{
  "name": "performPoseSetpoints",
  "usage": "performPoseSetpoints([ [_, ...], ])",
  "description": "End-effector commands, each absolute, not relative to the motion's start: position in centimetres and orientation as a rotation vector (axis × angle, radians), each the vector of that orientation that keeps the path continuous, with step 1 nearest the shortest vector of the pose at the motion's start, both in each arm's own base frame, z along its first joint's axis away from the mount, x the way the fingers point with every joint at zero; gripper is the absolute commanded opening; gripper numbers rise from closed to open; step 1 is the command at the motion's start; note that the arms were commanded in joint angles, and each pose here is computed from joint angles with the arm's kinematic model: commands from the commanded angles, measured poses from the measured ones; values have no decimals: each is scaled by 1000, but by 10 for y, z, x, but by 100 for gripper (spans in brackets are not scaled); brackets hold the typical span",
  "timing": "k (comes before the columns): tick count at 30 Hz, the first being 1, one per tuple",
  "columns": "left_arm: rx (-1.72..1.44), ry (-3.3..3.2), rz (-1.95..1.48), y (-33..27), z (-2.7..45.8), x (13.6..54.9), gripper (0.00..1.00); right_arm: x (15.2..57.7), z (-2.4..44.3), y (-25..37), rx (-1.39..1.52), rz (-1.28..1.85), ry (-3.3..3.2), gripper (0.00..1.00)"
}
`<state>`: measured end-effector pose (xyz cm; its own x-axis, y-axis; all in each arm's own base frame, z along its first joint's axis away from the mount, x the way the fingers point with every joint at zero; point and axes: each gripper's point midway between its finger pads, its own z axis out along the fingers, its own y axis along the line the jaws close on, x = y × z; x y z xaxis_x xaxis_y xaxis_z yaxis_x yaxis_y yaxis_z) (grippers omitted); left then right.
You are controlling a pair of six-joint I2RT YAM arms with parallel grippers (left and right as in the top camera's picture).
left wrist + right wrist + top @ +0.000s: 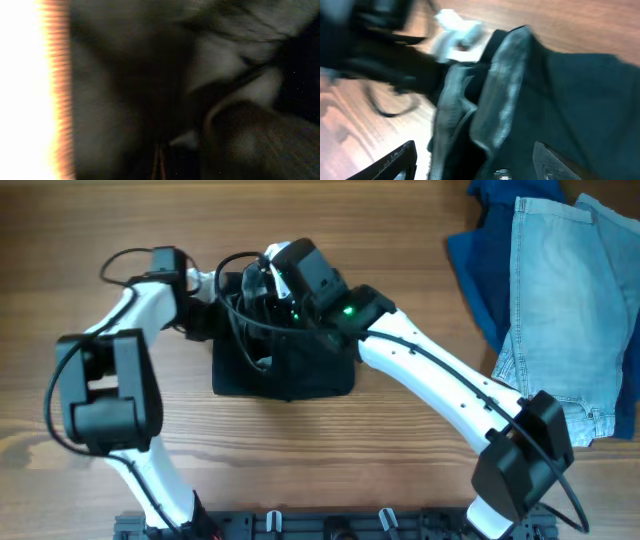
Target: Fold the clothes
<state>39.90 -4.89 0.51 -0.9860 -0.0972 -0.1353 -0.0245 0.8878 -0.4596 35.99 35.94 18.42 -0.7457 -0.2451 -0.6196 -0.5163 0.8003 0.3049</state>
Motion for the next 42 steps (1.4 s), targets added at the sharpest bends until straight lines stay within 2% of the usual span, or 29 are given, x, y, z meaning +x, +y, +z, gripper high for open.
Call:
performPoseSetpoints([
  [1,-316,2748,-529,19,67,407,7,372,190,352,-572,550,2372,74],
  [3,-447,2618,-497,48,111,407,18,373,169,355,-581,535,2414,70],
  [4,-476,2562,-482,58,132,406,20,372,159,358,-593,538,2433,66],
  [8,-442,2477,-452,59,170,400,19,372,129,367,-593,556,2491,57],
  [11,-443,2472,-451,58,173,399,18,378,113,369,-587,517,2497,50],
  [12,-445,2476,-452,58,172,398,16,382,106,370,-584,491,2492,42],
  [14,-447,2480,-453,58,171,398,14,385,103,374,-585,478,2472,17],
  [15,-447,2480,-453,58,171,397,13,389,104,373,-570,448,2457,9],
  [16,-447,2481,-453,58,171,397,11,393,105,372,-558,428,2444,4],
  [19,-448,2483,-454,58,171,397,8,391,111,380,-574,464,2423,4],
  [23,-449,2484,-455,57,171,397,6,342,127,452,-742,636,2297,4],
  [26,-448,2483,-454,58,171,397,6,327,104,474,-730,691,2331,4],
  [27,-448,2483,-453,58,171,397,5,326,94,473,-733,684,2352,23],
  [28,-443,2483,-452,58,171,397,5,329,93,470,-725,673,2357,84],
  [29,-443,2483,-451,58,171,397,5,334,100,467,-709,673,2349,99],
  [32,-446,2485,-442,59,171,397,4,367,143,433,-604,655,2344,100],
  [34,-443,2495,-448,56,169,395,4,396,186,381,-484,701,2350,100],
  [35,-437,2509,-455,52,168,394,4,403,190,363,-461,742,2374,100],
  [38,-369,2576,-489,25,158,390,4,411,177,310,-535,919,2464,100],
  [42,-151,2689,-531,-27,135,385,4,406,153,258,-589,881,2570,100],
])
